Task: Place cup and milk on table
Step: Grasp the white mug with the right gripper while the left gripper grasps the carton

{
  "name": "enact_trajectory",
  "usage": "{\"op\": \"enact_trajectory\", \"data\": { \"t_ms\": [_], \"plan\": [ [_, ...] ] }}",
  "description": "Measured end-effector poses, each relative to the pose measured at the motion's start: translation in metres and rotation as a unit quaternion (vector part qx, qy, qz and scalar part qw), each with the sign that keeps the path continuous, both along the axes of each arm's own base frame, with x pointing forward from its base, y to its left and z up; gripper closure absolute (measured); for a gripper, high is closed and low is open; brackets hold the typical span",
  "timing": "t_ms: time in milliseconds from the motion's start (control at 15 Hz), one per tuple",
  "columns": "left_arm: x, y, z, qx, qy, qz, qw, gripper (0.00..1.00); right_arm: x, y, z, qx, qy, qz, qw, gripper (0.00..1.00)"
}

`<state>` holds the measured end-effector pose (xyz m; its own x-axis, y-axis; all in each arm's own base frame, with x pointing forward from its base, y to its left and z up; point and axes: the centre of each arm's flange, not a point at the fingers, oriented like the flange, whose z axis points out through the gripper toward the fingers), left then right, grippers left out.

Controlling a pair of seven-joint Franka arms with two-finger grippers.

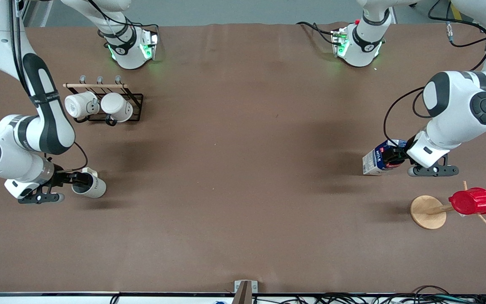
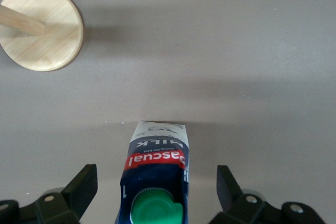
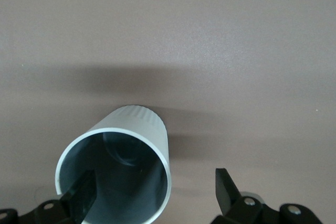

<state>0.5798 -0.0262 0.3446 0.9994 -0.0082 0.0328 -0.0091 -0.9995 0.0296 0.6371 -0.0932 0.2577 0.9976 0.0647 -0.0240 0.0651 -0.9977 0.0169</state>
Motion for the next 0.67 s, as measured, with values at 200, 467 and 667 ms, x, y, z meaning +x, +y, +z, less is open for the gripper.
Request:
{"op": "enact_trajectory", "data": {
  "t_ms": [200, 467, 667],
  "plan": [
    [-0.007, 0.000, -0.015, 0.000, 0.011, 0.000, 1.000, 0.00, 0.000, 0.000, -0.003, 0.000, -0.002, 0.000, 1.000, 0.00],
    [-0.012, 0.000, -0.023, 0.001, 0.020, -0.001, 1.000, 0.01, -0.001, 0.000, -0.023, 0.000, 0.000, 0.000, 1.000, 0.18],
    [-0.015, 0.006, -0.027, 0.007, 0.024, -0.002, 1.000, 0.17, -0.001, 0.000, -0.026, 0.001, 0.002, -0.002, 1.000, 0.35]
  ]
}}
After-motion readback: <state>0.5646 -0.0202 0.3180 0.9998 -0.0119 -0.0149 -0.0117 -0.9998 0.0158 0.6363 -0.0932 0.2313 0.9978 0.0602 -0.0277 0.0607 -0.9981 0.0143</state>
